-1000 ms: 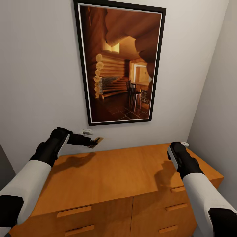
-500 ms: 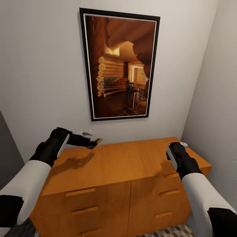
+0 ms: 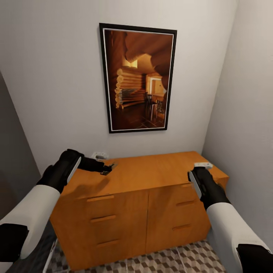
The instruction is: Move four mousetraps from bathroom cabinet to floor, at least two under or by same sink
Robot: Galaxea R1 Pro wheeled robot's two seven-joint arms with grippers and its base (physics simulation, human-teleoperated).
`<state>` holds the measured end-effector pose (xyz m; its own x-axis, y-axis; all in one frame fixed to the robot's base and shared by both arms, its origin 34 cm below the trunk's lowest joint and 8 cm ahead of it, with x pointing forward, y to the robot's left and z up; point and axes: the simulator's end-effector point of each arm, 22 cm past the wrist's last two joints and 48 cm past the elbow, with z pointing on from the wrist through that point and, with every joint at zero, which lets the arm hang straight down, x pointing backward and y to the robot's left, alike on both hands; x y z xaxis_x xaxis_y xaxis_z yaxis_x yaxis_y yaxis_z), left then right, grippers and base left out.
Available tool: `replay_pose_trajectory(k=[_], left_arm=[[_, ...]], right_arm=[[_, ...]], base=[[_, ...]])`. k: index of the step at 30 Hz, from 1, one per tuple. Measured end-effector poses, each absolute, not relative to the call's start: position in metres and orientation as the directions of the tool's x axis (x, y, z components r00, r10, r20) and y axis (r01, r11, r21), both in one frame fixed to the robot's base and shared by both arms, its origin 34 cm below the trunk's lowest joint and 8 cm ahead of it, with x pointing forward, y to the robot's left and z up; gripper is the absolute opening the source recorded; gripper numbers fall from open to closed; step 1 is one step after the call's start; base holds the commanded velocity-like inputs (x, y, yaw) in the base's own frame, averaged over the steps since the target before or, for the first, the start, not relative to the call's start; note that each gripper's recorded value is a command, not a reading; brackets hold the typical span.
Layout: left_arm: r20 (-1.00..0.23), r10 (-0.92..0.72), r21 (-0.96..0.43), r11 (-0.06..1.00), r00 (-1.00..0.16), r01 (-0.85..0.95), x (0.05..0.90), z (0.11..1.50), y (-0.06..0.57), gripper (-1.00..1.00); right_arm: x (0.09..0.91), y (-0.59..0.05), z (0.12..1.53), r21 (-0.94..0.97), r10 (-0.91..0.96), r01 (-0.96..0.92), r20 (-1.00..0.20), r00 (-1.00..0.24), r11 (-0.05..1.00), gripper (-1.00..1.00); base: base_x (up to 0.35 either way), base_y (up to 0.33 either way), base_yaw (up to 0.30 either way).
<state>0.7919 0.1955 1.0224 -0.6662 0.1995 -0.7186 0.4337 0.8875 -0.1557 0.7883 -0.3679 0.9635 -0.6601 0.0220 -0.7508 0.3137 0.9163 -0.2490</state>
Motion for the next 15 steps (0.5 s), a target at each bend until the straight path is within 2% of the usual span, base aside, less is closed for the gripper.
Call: replay_pose_trajectory(k=[4,9,15], left_arm=[[-0.706,0.197,-0.162,0.89,-0.68,0.426,0.791,1.015,0.197,-1.0],[-0.701,0.196,-0.162,0.892,-0.686,0.421,0.791,1.012,0.199,-1.0],[-0.681,0.192,-0.17,0.897,-0.707,0.407,0.789,0.999,0.202,-1.0]], right_arm=[[0.801,-0.328,0.969,-0.193,0.017,0.294,-0.809,-0.587,0.936,-1.0],[0.801,-0.269,0.956,-0.144,0.017,0.245,-0.831,-0.555,0.959,-1.0],[0.808,-0.238,0.974,-0.172,-0.045,0.225,-0.878,-0.477,0.959,-1.0]], base=[[-0.345,0.0,0.0],[-0.346,0.0,0.0],[-0.346,0.0,0.0]])
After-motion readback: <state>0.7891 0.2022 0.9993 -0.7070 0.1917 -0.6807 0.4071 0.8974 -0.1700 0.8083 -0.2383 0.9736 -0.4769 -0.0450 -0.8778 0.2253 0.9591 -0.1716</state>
